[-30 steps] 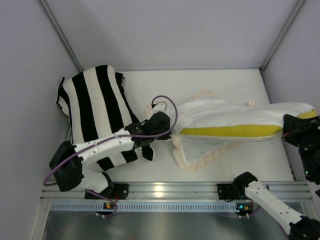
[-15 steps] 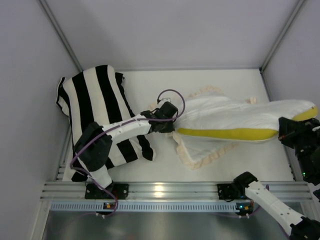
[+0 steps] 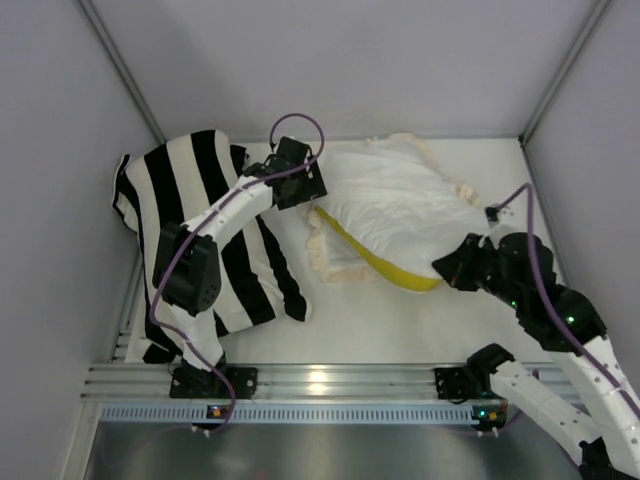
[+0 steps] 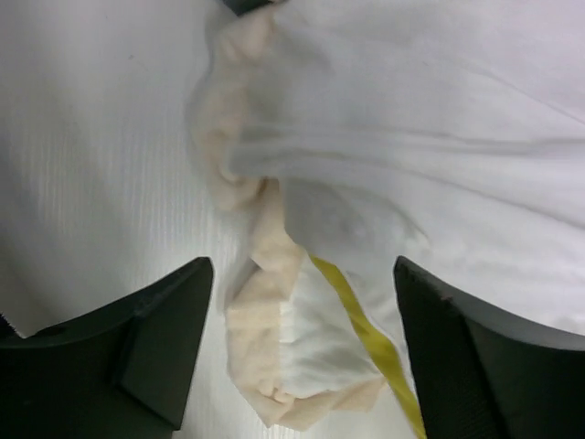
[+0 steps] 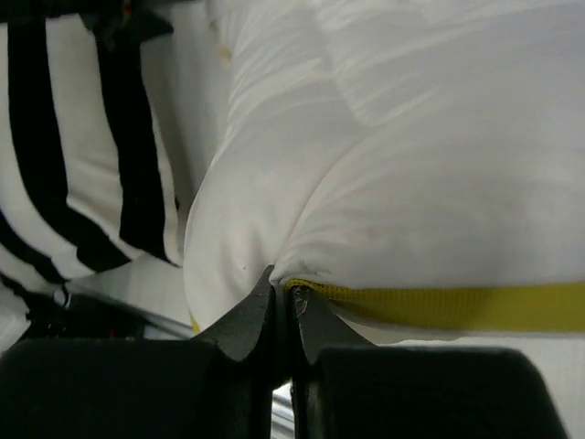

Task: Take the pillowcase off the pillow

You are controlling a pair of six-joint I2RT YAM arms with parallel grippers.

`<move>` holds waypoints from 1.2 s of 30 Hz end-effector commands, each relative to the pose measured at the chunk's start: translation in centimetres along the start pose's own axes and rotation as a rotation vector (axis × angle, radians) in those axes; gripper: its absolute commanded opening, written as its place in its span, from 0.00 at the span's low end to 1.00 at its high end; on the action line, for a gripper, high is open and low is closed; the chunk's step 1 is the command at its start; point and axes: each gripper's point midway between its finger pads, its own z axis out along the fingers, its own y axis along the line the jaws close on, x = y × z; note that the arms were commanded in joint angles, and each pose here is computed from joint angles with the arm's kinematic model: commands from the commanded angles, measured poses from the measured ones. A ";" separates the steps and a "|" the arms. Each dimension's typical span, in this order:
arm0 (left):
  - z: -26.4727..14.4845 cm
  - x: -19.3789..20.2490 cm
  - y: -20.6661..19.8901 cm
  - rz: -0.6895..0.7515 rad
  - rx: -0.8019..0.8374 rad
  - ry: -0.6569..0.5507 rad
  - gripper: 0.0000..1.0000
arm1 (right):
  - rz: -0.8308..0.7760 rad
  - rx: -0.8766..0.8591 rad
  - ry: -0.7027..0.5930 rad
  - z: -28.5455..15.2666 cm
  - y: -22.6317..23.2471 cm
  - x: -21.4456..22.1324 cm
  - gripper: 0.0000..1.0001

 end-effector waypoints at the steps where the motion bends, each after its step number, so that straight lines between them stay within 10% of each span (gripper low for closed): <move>1: -5.3 -2.6 -0.9 0.059 -0.012 -0.094 0.86 | -0.005 -0.430 0.124 1.2 7.2 2.6 0.00; 8: -11.9 -0.5 -1.9 0.059 0.156 -0.079 0.86 | -0.141 -0.535 0.387 2.7 8.4 8.0 0.04; 12: -14.1 2.5 -3.7 0.080 0.264 -0.051 0.86 | -0.267 -0.510 0.484 3.1 8.8 11.4 0.47; 15: -15.1 3.8 -4.7 0.092 0.305 -0.050 0.86 | -0.373 -0.464 0.554 3.3 8.9 13.8 0.59; 25: -14.9 8.8 -8.9 0.196 0.356 0.031 0.86 | -0.235 0.099 -0.051 1.5 2.2 -0.9 0.66; 30: -14.3 13.9 -11.1 0.294 0.344 0.077 0.85 | -0.210 0.534 -0.139 1.0 -5.8 -5.4 0.64; 36: -12.4 19.9 -11.1 0.357 0.276 0.144 0.85 | -0.116 0.632 -0.123 3.4 -10.3 -6.6 0.63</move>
